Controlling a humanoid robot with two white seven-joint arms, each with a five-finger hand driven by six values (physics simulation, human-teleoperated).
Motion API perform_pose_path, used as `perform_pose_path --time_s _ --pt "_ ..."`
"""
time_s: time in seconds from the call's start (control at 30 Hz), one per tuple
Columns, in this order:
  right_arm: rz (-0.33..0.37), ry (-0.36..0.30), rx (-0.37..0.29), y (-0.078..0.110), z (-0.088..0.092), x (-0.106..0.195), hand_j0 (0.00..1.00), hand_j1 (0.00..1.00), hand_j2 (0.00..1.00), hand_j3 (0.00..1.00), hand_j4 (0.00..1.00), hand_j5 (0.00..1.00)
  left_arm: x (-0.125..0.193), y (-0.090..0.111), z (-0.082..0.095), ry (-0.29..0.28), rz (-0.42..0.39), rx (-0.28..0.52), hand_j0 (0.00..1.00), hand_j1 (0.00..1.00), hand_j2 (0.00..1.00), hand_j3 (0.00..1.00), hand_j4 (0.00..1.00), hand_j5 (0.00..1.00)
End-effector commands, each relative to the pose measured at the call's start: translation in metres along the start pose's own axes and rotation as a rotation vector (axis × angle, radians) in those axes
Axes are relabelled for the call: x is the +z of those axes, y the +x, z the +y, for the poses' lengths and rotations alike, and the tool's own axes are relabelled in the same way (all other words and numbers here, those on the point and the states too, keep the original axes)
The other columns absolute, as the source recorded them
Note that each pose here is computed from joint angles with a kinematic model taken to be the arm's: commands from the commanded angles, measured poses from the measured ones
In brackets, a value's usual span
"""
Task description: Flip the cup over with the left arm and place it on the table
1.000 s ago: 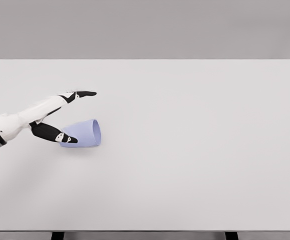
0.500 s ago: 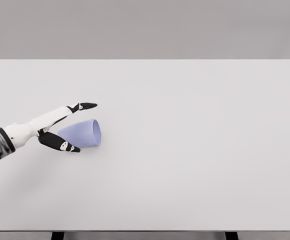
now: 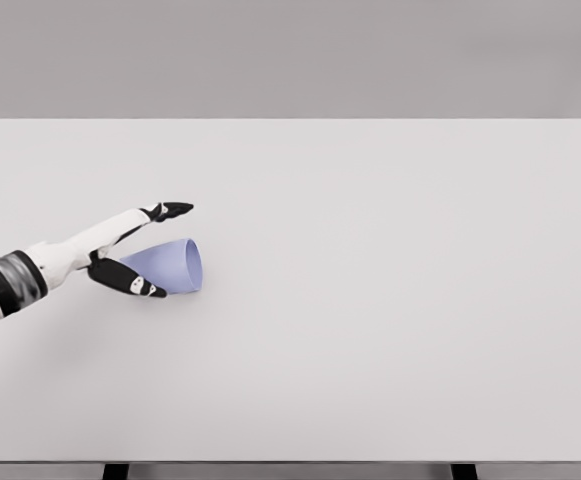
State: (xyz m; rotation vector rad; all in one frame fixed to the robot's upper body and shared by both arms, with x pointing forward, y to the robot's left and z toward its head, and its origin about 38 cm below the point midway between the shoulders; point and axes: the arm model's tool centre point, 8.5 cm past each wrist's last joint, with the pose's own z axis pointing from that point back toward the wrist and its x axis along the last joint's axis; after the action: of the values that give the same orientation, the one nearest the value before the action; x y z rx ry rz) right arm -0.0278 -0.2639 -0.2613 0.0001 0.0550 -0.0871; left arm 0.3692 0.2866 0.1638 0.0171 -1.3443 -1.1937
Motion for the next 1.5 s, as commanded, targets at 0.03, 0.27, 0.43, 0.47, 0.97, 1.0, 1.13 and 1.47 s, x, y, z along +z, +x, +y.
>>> perform_pose_path --time_s 0.03,0.27,0.43,0.47,0.97,1.0,1.13,1.47 --pt "-0.001 0.000 0.001 0.000 0.000 0.000 1.00 1.00 1.00 1.00 1.00 1.00 -0.007 0.000 -0.004 -0.002 0.034 0.025 1.00 1.00 1.00 1.00 1.00 1.00" --pt "0.000 0.000 0.001 0.000 0.000 0.000 1.00 1.00 1.00 1.00 1.00 1.00 -0.010 0.000 -0.004 -0.005 0.051 0.029 1.00 1.00 1.00 1.00 1.00 1.00" --pt "0.000 0.000 0.001 0.000 0.000 0.000 1.00 1.00 1.00 1.00 1.00 1.00 -0.010 -0.003 -0.009 -0.018 0.067 0.032 1.00 1.00 1.00 1.00 1.00 1.00" --pt "0.000 0.000 0.001 0.000 0.000 0.000 1.00 1.00 1.00 1.00 1.00 1.00 -0.010 -0.003 -0.009 -0.018 0.067 0.032 1.00 1.00 1.00 1.00 1.00 1.00" --pt "0.000 0.000 -0.001 0.000 0.000 0.000 1.00 1.00 1.00 1.00 1.00 1.00 -0.014 -0.005 -0.010 -0.020 0.116 0.044 1.00 1.00 1.00 1.00 1.00 1.00" --pt "0.000 0.000 0.001 0.000 0.000 0.000 1.00 1.00 1.00 1.00 1.00 1.00 -0.015 -0.005 -0.010 -0.020 0.117 0.047 1.00 1.00 1.00 1.00 1.00 1.00" --pt "0.000 0.000 0.001 0.000 0.000 0.000 1.00 1.00 1.00 1.00 1.00 1.00 -0.021 0.000 -0.013 -0.033 0.105 0.042 1.00 1.00 1.00 1.00 1.00 1.00" --pt "0.000 0.000 -0.001 0.000 0.000 0.000 1.00 1.00 1.00 1.00 1.00 1.00 -0.024 0.000 -0.015 -0.038 0.128 0.048 1.00 1.00 1.00 1.00 1.00 1.00"
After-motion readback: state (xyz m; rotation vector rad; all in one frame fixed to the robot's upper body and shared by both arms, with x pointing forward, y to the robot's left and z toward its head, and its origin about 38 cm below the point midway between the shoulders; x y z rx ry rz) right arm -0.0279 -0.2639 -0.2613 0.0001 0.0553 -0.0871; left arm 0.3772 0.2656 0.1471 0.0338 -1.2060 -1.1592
